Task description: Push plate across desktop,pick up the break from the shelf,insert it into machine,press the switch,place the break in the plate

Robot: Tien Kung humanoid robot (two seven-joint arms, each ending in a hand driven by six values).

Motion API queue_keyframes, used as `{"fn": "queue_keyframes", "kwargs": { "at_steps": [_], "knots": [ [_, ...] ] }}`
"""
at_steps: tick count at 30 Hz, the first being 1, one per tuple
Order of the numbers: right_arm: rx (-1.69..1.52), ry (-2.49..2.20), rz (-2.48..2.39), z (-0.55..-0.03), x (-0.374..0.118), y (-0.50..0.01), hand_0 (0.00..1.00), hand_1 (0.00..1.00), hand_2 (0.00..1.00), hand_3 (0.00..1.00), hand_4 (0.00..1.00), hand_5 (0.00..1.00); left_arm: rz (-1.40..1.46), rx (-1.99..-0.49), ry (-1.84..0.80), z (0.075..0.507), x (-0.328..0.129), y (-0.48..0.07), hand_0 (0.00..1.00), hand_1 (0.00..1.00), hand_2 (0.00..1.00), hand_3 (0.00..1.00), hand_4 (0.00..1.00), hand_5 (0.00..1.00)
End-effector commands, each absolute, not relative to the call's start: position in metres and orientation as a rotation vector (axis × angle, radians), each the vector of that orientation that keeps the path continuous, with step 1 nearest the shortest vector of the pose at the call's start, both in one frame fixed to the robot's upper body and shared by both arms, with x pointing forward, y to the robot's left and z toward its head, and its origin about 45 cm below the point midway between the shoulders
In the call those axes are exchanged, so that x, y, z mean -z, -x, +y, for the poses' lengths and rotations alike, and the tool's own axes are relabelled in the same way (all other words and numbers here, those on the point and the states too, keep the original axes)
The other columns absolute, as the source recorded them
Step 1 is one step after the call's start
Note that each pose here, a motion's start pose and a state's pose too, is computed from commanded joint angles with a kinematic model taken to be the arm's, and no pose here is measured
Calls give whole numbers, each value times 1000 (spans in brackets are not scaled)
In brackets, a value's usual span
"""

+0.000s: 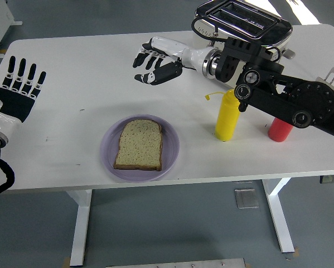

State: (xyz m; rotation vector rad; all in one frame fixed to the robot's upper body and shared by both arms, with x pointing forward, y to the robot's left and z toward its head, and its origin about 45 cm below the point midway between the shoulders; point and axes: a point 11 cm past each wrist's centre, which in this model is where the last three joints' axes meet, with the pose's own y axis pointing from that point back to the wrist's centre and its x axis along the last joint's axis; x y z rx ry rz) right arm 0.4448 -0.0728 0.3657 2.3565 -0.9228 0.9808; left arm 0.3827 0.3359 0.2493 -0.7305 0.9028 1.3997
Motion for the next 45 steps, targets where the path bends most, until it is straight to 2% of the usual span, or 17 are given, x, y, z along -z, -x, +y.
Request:
{"fn": "queue_keyframes", "kwargs": {
  "at_steps": [8,20,33,34,39,40,45],
  "knots": [
    [-921,-2479,-1198,-120,-425,-447,622,636,631,590,685,302,910,-1382,744,333,-253,-381,780,679,620,629,761,998],
    [-594,-2696,-1580,-208,-447,-440,639,640,623,589,680,296,929,-1324,773,320,-267,-377,779,679,619,628,760,998],
    [62,-2863,-2029,-296,-419,-421,654,648,625,585,680,305,983,-1268,807,307,-275,-371,779,677,619,627,758,998],
    [120,-2862,-2065,-303,-414,-419,717,669,648,599,690,370,987,-1264,810,306,-276,-371,778,677,619,627,757,998],
    [388,-2819,-2187,-328,-383,-409,717,669,648,599,690,370,1005,-1252,817,303,-275,-369,778,677,619,627,757,998],
    [446,-2809,-2198,-331,-375,-406,773,716,696,660,718,461,1012,-1250,818,302,-274,-369,778,676,618,626,755,998],
    [668,-2759,-2212,-340,-341,-393,773,716,696,660,718,461,1044,-1236,821,298,-270,-367,778,676,618,626,755,998]
  ]
}}
